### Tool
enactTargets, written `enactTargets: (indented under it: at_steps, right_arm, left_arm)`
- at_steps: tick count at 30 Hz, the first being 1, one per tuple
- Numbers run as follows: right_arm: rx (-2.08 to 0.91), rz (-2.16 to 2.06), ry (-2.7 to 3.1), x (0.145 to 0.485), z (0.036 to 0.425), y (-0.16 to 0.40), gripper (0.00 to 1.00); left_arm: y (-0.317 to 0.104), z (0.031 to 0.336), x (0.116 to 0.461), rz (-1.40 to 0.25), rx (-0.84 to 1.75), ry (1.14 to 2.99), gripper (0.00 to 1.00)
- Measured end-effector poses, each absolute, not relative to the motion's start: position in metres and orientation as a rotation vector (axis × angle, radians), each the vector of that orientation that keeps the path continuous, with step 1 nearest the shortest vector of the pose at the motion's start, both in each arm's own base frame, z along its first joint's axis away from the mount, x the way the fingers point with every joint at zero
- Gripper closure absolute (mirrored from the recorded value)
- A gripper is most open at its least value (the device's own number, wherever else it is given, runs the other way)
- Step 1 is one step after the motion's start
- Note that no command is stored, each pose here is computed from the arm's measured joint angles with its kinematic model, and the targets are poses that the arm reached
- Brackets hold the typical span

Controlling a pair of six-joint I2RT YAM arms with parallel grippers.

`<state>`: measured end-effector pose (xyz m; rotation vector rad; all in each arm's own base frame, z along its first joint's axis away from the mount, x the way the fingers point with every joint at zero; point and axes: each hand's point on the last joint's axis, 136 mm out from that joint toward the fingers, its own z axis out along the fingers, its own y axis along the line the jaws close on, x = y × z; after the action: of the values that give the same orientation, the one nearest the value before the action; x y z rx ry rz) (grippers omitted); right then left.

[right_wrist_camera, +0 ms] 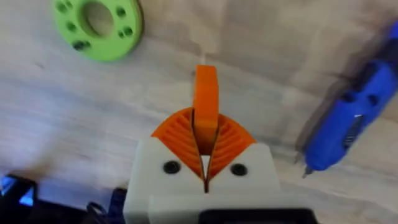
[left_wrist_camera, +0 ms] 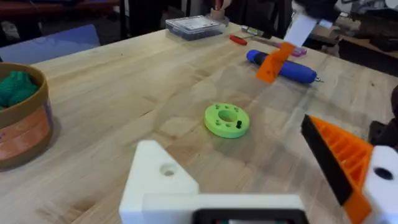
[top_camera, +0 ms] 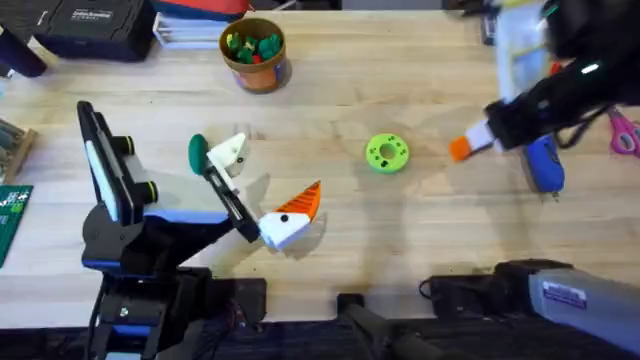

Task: Pick up the gripper from the table and insert it into the empty holder that is missing its gripper. Then pick up a screw, insert it into the mounting hole, and use the screwdriver to tighten it. Finally, clean up the table by picking up the vegetable and placing it into the bucket.

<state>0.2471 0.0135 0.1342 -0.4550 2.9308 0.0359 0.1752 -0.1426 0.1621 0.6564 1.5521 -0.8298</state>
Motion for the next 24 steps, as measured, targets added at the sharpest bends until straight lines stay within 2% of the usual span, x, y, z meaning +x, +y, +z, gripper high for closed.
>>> enactTargets:
  at_steps: [5, 10, 14, 18, 24]
  right_arm:
    - [-0.421, 0.101, 2.639, 0.253, 0.203, 0.025, 0.988]
    - [-0.429, 0.336, 2.383, 0.257, 0.242, 0.052, 0.989]
    - [-0.441, 0.654, 2.248, 0.276, 0.236, 0.089, 0.99]
    - [-0.293, 0.978, 2.256, 0.297, 0.21, 0.117, 0.99]
    - [-0.099, 1.32, 2.398, 0.305, 0.178, 0.167, 0.99]
  left_arm:
    - [-0.143, 0.162, 0.175, -0.83, 0.657, 1.552, 0.015]
    - [-0.143, 0.162, 0.175, -0.83, 0.657, 1.553, 0.016]
    - [-0.143, 0.162, 0.175, -0.831, 0.657, 1.552, 0.014]
    - [-0.143, 0.162, 0.175, -0.83, 0.657, 1.552, 0.014]
    - [-0.143, 0.162, 0.175, -0.831, 0.657, 1.552, 0.014]
